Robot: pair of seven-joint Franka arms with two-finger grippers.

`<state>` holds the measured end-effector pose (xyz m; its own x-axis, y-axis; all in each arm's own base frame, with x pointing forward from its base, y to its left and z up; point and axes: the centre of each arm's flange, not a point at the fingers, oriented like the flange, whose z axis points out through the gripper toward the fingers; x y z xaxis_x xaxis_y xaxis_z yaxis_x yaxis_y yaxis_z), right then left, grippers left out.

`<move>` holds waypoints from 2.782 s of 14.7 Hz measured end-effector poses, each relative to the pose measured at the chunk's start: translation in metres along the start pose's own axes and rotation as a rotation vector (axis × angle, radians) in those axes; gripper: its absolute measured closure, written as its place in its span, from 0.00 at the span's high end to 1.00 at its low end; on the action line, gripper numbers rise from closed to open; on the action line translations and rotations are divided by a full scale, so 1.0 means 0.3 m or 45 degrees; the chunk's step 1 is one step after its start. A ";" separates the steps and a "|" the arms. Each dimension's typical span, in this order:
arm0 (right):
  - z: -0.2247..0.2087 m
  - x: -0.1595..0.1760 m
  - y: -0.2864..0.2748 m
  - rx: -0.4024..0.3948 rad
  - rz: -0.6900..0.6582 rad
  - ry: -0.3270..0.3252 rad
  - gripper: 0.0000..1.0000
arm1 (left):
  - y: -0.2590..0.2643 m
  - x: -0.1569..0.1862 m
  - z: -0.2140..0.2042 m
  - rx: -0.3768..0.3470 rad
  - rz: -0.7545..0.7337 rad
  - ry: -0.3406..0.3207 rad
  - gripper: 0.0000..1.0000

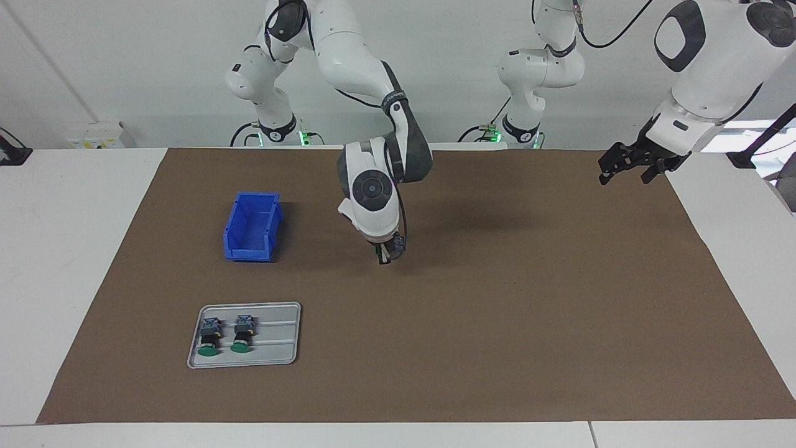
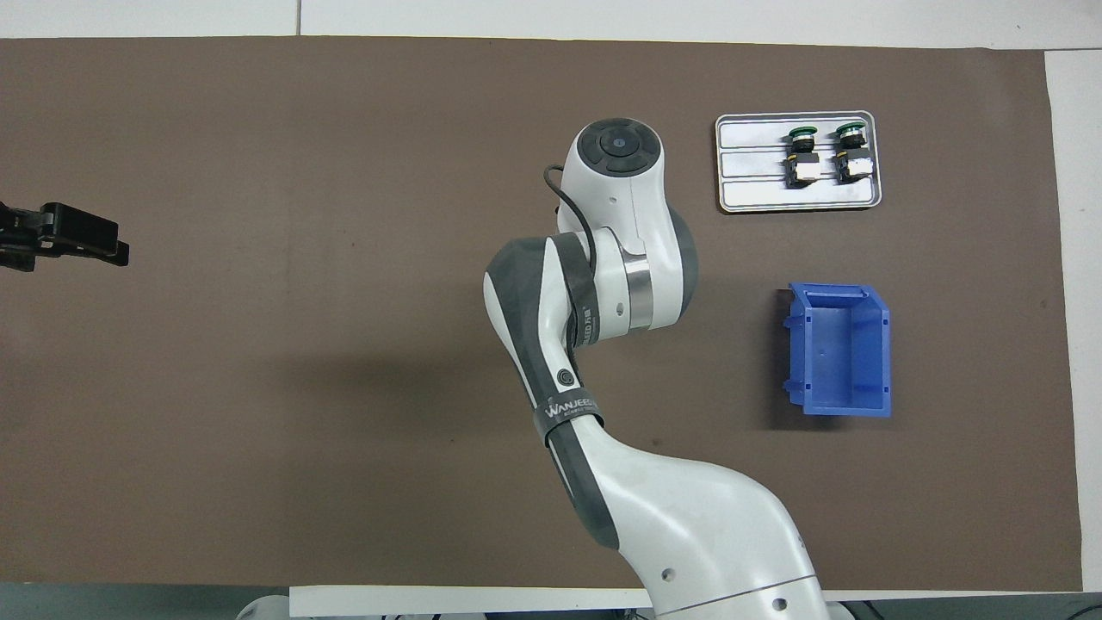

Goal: Place and press button with both arms

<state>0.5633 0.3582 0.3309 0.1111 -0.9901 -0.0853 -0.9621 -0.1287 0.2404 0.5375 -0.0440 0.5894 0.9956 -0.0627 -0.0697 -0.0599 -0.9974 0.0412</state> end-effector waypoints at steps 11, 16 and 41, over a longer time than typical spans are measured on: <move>0.110 -0.029 0.063 0.031 0.002 0.052 0.38 | 0.000 0.000 0.000 0.000 0.000 0.000 1.00; 0.100 -0.019 0.062 0.030 -0.006 0.053 0.75 | 0.000 0.000 0.000 0.000 -0.001 0.000 1.00; -0.790 1.095 0.104 0.205 -1.278 -0.050 0.82 | 0.786 0.025 0.425 -0.098 -2.112 -0.048 1.00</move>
<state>0.6288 0.0159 0.5396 0.8803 -0.4263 -0.2080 -0.4516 -0.8874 -0.0926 0.5217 -0.2842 0.4716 -0.0334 0.9936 -0.1076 0.9983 0.0279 -0.0516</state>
